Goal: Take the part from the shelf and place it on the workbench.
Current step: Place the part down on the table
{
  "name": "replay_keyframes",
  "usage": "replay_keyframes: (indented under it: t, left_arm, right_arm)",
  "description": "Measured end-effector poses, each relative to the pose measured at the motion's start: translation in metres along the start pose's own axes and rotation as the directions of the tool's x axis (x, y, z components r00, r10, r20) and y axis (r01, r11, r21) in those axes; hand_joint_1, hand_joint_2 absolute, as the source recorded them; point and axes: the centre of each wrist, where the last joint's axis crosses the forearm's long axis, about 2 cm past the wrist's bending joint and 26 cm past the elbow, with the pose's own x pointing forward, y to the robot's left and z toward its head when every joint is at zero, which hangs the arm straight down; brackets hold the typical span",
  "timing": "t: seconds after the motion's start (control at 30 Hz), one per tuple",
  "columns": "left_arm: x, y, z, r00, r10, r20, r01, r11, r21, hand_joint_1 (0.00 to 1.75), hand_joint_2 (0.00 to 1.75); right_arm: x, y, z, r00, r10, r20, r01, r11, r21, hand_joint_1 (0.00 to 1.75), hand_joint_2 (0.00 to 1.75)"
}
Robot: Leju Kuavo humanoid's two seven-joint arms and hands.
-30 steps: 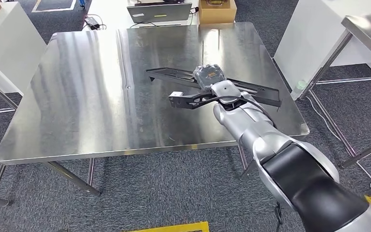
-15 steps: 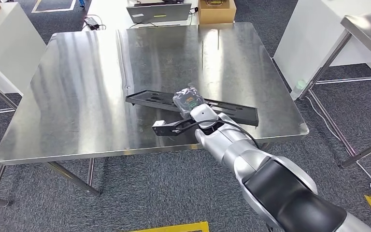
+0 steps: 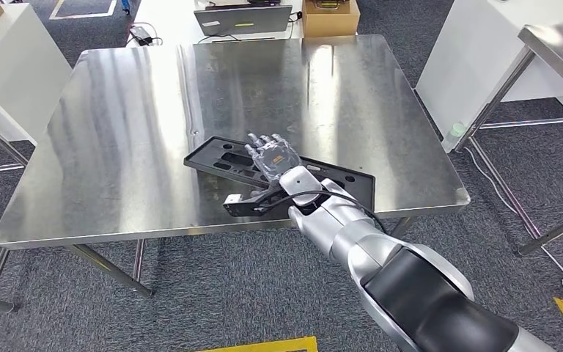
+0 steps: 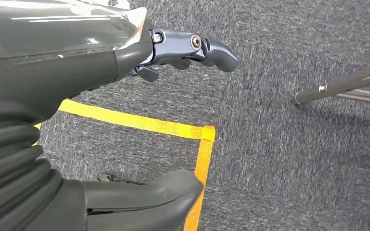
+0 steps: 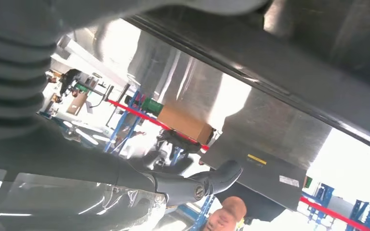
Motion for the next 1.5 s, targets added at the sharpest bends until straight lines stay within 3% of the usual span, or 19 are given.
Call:
replay_keyframes:
  t: [0.33, 0.5, 0.67, 0.77, 0.93, 1.03, 1.27, 1.5]
  left_arm:
    - [0.001, 0.001, -0.001, 1.0, -0.009, -0.003, 0.009, 1.0, -0.027, 0.0, 0.0]
    - [0.001, 0.002, -0.001, 1.0, 0.004, 0.011, -0.004, 0.999, -0.032, 0.0, 0.0]
    - [0.0, 0.003, -0.001, 0.999, 0.014, 0.029, -0.013, 1.0, -0.025, 0.0, 0.0]
    - [-0.002, 0.005, 0.001, 0.999, 0.002, 0.041, -0.002, 1.0, -0.012, 0.0, 0.0]
    - [-0.005, 0.012, 0.003, 0.997, 0.035, 0.064, -0.037, 0.999, 0.025, 0.0, 0.0]
    - [-0.008, 0.02, 0.004, 0.995, 0.055, 0.079, -0.06, 0.996, 0.064, 0.0, 0.0]
    - [-0.013, 0.031, 0.008, 0.991, 0.088, 0.1, -0.101, 0.987, 0.126, 0.0, 0.0]
    - [-0.026, 0.045, 0.018, 0.989, 0.132, 0.073, -0.144, 0.969, 0.203, 0.0, 0.0]
  right_arm:
    - [-0.007, 0.007, 0.004, 1.0, 0.0, -0.029, 0.0, 1.0, -0.017, 0.0, 0.0]
    - [-0.008, 0.0, 0.005, 0.991, -0.131, 0.011, 0.13, 0.969, -0.208, 0.0, 0.0]
    - [-0.005, -0.021, 0.014, 0.934, -0.347, 0.085, 0.339, 0.782, -0.523, 0.0, 0.0]
    - [-0.003, -0.029, 0.037, 0.871, -0.458, 0.18, 0.446, 0.581, -0.681, 0.0, 0.0]
    - [-0.007, -0.024, 0.114, 0.767, -0.548, 0.335, 0.503, 0.19, -0.843, 0.0, 0.0]
    - [-0.005, -0.01, 0.165, 0.731, -0.576, 0.366, 0.479, 0.052, -0.876, 0.0, 0.0]
    - [0.003, 0.007, 0.234, 0.691, -0.641, 0.334, 0.42, -0.019, -0.907, 0.0, 0.0]
    - [0.026, 0.029, 0.283, 0.599, -0.752, 0.277, 0.437, 0.017, -0.899, 0.0, 0.0]
